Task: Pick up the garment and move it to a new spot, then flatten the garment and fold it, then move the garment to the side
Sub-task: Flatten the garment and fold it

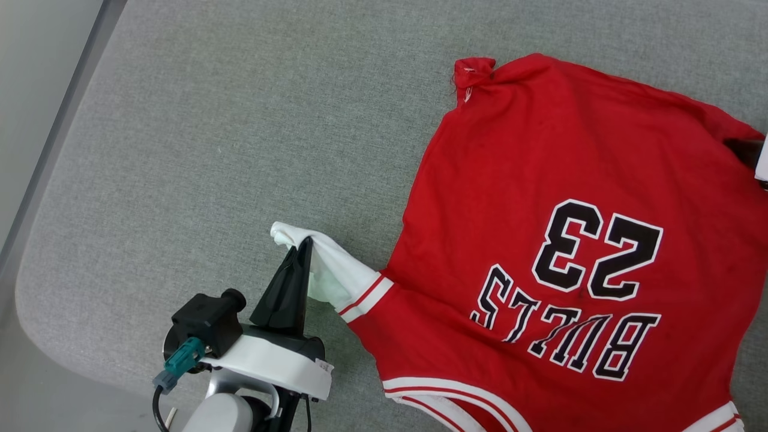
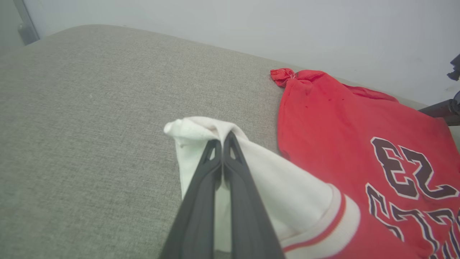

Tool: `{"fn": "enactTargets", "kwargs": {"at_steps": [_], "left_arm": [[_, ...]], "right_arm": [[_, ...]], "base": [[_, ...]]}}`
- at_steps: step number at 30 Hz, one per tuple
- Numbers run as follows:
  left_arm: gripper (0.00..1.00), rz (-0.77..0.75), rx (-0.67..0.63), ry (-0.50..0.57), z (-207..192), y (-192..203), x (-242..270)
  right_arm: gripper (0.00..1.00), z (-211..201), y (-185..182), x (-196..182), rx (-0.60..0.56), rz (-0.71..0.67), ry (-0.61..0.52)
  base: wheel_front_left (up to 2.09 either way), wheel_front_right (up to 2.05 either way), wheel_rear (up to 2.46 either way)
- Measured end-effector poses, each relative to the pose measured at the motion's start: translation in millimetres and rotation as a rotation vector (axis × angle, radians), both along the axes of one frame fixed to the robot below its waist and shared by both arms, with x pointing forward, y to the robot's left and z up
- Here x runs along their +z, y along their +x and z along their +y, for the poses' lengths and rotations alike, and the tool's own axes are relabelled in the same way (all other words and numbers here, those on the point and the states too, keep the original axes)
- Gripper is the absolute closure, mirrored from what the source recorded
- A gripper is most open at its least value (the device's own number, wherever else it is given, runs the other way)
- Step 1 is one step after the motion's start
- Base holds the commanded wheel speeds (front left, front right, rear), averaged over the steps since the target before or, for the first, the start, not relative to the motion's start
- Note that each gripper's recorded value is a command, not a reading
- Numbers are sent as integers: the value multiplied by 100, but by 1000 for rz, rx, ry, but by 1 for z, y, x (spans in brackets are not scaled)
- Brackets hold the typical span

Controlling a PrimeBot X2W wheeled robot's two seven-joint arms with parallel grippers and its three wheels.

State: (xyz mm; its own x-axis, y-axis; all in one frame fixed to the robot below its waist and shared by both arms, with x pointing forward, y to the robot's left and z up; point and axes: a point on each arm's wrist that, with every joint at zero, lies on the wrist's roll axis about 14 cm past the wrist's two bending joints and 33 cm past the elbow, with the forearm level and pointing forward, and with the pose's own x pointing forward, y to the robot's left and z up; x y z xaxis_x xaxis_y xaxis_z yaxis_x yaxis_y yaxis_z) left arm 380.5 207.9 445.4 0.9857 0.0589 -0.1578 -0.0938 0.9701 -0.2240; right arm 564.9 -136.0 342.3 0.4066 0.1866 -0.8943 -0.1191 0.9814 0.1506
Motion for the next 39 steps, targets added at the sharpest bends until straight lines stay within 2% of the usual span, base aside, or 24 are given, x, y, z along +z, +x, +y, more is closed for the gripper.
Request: {"fn": "enactTargets", "kwargs": {"at_steps": [1, 6, 15, 19, 25, 29, 39], "left_arm": [[100, -2, 2, 0, 0, 0, 0], [100, -10, 5, 1, 2, -2, 3], [100, -14, 35, 10, 13, -17, 10], [100, -5, 43, 9, 16, -27, 12], [100, 12, 38, -1, 14, -41, 13], [100, 15, 8, -5, 8, -47, 15], [100, 52, -87, -8, -14, -55, 12]], "right_arm": [[100, 0, -1, 0, -6, 9, 7], [100, -2, -3, 7, -12, 13, 7], [100, -26, 0, 61, -1, -163, -50], [100, -47, -21, 80, -4, -225, -78], [100, -91, -81, 90, -68, -255, -103], [100, -116, -137, 84, -132, -237, -113], [100, -129, -293, 41, -348, -110, -28]], "base": [[0, 0, 0], [0, 0, 0], [0, 0, 0], [0, 0, 0], [0, 0, 0], [0, 0, 0], [0, 0, 0]]}}
